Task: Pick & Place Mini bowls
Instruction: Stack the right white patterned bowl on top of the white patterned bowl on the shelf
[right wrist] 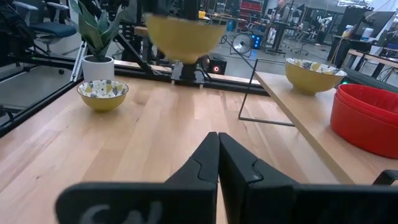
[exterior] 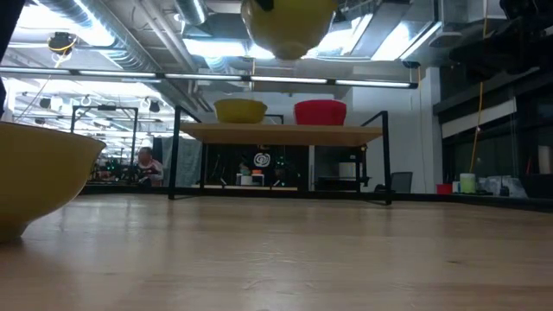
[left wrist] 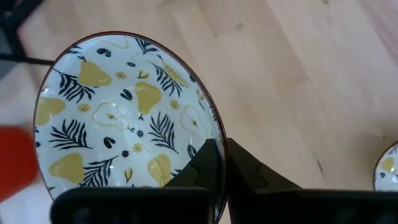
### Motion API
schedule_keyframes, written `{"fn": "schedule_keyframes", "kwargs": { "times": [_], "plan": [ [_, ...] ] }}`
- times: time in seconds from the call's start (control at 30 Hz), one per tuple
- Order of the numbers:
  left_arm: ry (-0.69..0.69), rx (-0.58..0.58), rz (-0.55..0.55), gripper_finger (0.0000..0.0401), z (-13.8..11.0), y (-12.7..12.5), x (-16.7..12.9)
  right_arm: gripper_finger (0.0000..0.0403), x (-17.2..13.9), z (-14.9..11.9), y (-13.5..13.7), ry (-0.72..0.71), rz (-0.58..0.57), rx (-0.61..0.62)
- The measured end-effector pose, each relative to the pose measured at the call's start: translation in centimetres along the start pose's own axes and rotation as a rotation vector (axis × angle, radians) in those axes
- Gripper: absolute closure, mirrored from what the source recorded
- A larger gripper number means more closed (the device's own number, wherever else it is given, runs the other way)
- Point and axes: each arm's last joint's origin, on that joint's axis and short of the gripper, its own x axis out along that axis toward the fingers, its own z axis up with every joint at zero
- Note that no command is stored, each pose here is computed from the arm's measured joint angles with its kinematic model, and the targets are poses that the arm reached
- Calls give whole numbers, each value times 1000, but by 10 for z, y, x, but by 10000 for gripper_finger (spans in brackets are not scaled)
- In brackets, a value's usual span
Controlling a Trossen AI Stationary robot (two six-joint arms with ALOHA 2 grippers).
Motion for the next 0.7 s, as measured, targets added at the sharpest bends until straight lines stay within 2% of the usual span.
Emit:
{"fn": "schedule_keyframes", "kwargs": {
  "times": [0.17,0.27,0.57,0.7],
  "plan": [
    [-2,-24,24,397,-2,8,-13,397,0,1,0,-7,4,1],
    [-13,-39,28,397,-2,10,-19,397,0,2,1,-26,47,6],
    [2,-47,19,397,-4,11,-19,397,1,8,1,-113,67,71],
    [6,-52,24,397,-5,13,-19,397,9,-5,5,-178,59,73]
  ]
}}
